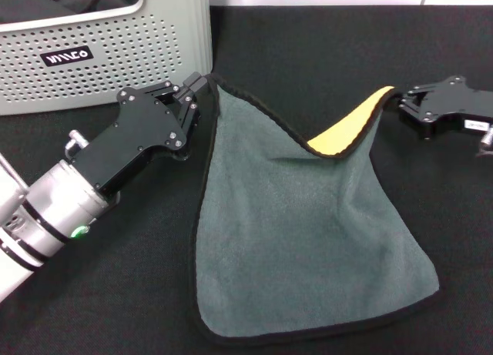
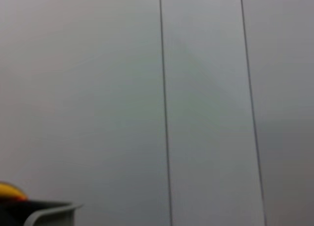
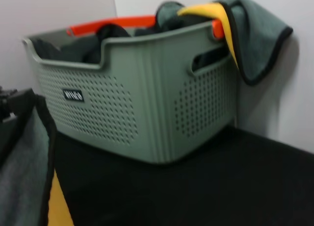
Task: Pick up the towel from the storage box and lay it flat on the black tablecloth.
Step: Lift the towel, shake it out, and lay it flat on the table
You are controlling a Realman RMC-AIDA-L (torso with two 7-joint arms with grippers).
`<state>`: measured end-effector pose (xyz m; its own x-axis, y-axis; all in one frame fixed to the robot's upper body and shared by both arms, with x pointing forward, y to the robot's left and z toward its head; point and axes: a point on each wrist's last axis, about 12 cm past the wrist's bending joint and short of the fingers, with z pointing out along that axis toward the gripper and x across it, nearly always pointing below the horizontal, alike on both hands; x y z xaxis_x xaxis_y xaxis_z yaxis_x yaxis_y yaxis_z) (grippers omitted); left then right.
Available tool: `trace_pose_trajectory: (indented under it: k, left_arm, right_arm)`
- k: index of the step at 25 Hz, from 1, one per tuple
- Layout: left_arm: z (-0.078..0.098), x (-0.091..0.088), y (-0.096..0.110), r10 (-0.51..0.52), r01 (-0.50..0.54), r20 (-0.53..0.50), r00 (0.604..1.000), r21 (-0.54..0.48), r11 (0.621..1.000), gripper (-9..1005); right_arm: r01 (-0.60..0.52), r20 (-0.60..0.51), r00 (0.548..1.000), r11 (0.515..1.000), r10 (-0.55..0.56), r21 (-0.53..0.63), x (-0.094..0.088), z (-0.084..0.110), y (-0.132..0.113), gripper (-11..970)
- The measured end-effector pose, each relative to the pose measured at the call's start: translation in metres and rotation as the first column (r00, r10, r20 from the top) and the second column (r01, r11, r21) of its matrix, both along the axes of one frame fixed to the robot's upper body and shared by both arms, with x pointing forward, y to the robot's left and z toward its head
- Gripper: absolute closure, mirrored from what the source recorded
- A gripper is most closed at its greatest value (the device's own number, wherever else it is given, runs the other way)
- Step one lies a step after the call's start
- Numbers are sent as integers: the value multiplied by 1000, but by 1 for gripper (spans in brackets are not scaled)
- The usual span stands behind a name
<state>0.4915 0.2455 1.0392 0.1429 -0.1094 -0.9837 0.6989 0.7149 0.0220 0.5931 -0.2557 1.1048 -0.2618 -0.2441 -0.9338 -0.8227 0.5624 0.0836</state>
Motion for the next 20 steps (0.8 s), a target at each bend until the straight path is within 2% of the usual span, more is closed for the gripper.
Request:
trace_pose_trajectory:
  k: [9,20]
  left_arm:
    - [-10,11,7,115,-111,-51,992,74,991,973]
    - [-15,15,10,164,-155,-83,983,103,982,972]
  right_arm:
    - [68,-10,998,992,-70,-106,14,-14,9,881]
    - [96,-41,994,983,-104,-156,20,-26,16,876]
